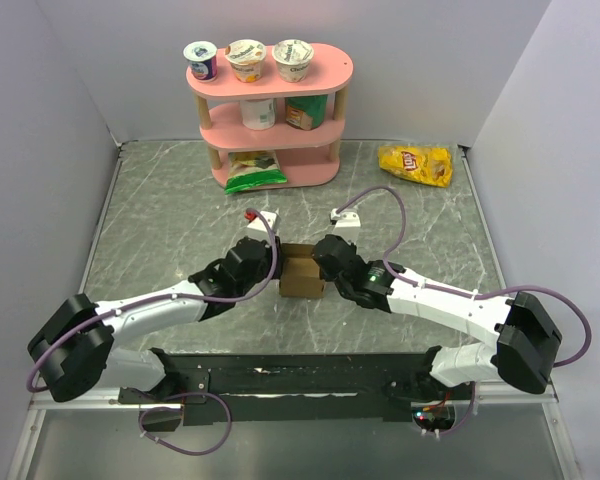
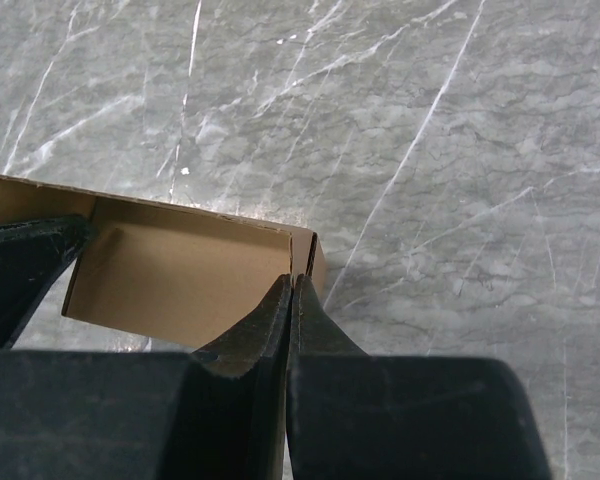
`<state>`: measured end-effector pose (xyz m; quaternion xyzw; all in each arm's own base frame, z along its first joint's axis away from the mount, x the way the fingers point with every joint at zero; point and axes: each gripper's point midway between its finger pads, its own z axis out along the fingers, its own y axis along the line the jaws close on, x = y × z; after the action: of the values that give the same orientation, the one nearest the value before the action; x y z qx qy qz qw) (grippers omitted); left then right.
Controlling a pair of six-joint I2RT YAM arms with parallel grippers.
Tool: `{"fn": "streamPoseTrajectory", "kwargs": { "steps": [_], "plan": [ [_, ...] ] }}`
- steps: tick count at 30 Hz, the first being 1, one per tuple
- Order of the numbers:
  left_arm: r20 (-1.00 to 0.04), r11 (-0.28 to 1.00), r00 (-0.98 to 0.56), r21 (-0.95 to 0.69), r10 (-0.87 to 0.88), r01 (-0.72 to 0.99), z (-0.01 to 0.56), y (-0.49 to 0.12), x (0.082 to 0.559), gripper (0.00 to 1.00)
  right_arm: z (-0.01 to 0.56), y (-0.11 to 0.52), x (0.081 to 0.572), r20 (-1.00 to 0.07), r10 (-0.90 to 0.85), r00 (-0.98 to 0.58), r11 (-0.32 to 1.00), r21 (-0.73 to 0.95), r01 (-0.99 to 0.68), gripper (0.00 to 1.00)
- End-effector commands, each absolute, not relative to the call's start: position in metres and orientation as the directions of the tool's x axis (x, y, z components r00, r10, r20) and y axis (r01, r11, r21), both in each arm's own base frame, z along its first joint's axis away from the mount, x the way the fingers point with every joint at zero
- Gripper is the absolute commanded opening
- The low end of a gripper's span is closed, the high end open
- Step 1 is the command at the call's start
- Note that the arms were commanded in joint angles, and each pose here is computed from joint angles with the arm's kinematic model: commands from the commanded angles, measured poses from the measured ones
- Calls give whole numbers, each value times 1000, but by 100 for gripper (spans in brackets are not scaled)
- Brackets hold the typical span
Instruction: Fold the paper box
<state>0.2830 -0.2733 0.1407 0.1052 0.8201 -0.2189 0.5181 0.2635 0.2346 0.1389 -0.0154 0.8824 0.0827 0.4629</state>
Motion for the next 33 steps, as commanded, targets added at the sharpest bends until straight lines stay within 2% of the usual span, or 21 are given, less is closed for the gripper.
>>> {"fn": "streamPoseTrajectory", "kwargs": {
  "steps": [1, 5, 7, 12, 24, 33],
  "plan": [
    [-877, 828, -476, -315, -68, 464, 153, -287, 274, 25, 110, 229, 244, -762, -32, -646, 989, 71, -133, 0],
    [-860, 821, -507, -327, -53, 469, 149, -291, 271, 17, 112, 228, 245, -768, -32, -639, 990, 63, -125, 0],
    [-857, 825, -513, -331, -58, 459, 148, -291, 272, 9, 113, 228, 245, -774, -37, -632, 991, 55, -125, 0],
    [-845, 842, -531, -334, -68, 424, 155, -293, 279, 2, 116, 226, 245, -797, -49, -602, 993, 24, -113, 0],
    [-792, 856, -604, -367, -83, 363, 136, -299, 281, 1, 111, 230, 241, -801, -110, -588, 993, -62, -102, 0],
    [-860, 906, -504, -276, -83, 322, 123, -281, 273, 1, 109, 229, 240, -801, -102, -589, 994, -62, -88, 0]
  ]
}}
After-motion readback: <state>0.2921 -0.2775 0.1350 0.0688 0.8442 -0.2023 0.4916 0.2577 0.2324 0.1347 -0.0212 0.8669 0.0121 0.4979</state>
